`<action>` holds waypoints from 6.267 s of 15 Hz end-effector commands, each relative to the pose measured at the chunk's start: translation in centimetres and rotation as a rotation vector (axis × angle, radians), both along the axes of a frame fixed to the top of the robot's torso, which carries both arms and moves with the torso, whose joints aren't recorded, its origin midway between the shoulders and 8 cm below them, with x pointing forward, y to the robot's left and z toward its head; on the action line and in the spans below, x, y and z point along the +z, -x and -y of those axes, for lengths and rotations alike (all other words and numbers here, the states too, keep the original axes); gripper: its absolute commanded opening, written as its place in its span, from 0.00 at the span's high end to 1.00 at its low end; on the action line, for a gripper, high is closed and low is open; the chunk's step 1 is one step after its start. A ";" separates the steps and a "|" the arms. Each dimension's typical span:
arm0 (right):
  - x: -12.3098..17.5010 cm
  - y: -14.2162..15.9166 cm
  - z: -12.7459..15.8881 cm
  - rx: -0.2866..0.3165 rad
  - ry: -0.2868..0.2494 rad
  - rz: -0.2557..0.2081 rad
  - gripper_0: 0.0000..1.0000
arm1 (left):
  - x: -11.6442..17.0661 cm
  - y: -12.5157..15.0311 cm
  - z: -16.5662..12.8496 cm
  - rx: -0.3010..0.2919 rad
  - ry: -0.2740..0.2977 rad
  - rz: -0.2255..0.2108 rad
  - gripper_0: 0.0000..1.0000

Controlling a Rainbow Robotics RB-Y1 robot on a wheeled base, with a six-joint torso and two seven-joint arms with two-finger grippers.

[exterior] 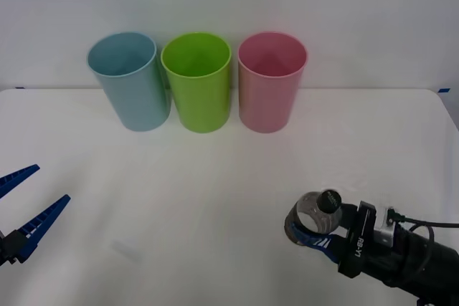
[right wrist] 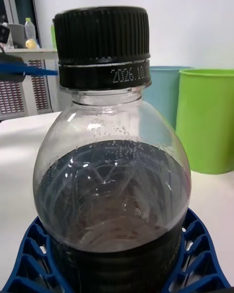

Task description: Grasp the object on the table and drop it into the matching bin: aluminum can to the light blue bin, PET bottle to the pink bin.

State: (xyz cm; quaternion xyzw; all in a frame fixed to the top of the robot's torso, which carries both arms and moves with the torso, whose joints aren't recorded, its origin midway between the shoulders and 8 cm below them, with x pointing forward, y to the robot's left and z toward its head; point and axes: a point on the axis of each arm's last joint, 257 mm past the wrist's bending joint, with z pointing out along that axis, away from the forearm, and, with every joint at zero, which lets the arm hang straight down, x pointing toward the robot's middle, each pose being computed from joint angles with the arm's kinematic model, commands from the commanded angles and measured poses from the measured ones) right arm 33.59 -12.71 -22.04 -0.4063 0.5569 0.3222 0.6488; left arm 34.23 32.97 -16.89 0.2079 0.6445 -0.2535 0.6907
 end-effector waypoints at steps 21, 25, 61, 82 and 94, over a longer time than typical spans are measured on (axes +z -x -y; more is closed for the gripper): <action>22.3 -16.4 -1.3 -0.222 -0.284 -0.016 1.00 | 0.0 0.0 0.0 0.000 0.000 0.000 0.00; 23.0 -21.5 -2.4 -0.255 -0.282 -0.025 1.00 | 0.0 0.0 0.0 0.000 0.000 0.000 0.00; 21.3 -28.9 -1.4 -0.422 -0.238 -0.018 0.00 | 0.0 0.0 0.0 0.000 0.000 0.000 0.00; 8.0 -3.8 6.0 -0.292 0.076 -0.024 0.00 | 0.0 0.0 0.0 0.000 0.000 0.000 0.00; 2.9 3.1 14.8 -0.303 0.085 -0.019 0.00 | 0.0 0.0 0.0 0.000 0.000 0.000 0.00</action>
